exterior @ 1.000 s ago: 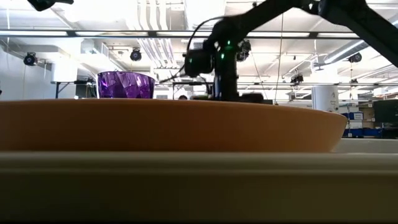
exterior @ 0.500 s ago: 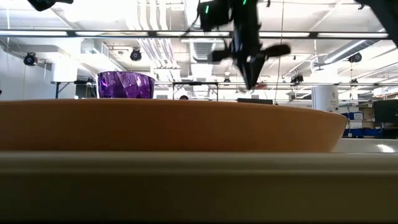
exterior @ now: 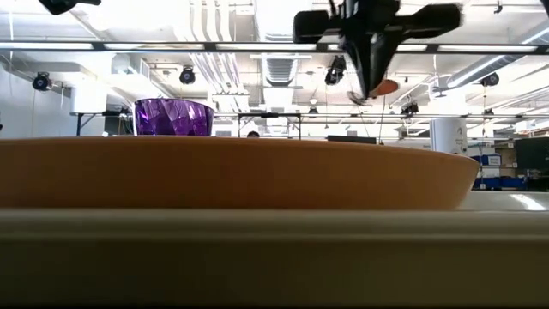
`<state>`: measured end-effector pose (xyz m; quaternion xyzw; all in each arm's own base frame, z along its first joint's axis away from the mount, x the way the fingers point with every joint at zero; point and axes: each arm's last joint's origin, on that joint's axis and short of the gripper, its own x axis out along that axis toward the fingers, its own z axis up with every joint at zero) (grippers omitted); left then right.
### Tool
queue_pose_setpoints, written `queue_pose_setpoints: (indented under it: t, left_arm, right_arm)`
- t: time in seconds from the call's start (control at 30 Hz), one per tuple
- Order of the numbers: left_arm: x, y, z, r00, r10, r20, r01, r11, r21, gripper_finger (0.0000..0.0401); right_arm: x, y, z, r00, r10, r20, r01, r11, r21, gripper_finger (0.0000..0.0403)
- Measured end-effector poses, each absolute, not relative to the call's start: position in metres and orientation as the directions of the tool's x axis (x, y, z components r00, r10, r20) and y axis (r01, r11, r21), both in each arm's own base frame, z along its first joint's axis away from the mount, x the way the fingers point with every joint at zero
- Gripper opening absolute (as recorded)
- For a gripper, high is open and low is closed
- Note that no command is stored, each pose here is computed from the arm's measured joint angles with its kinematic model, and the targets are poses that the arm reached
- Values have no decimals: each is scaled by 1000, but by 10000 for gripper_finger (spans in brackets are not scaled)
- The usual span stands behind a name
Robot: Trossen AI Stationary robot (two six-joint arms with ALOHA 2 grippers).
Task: Pick and place plate/cup/fork/spoon on tray
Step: Put the orange spoon on the gray serving tray
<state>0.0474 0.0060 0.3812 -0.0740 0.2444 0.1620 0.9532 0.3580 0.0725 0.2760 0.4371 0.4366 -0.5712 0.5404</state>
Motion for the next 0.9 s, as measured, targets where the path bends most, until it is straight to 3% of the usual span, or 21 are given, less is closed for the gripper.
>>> queue_pose_setpoints:
  t: [0.33,0.47,0.7,0.9]
  left_arm:
    - [47,5,381,835,228,-501,-296,953,-60,73]
    - [47,5,381,836,223,-501,-291,955,-60,73]
    - [47,5,381,836,222,-502,-282,958,-46,73]
    - [47,5,381,836,221,-502,-281,959,-47,73]
  right_arm:
    - [344,149,254,-109,-116,-987,968,-237,-79,8]
    - [344,168,249,-66,-80,-995,960,-276,-41,8]
    - [342,184,241,-52,-76,-996,970,-241,-33,8]
    - [342,188,241,-27,-66,-997,995,-98,-21,8]
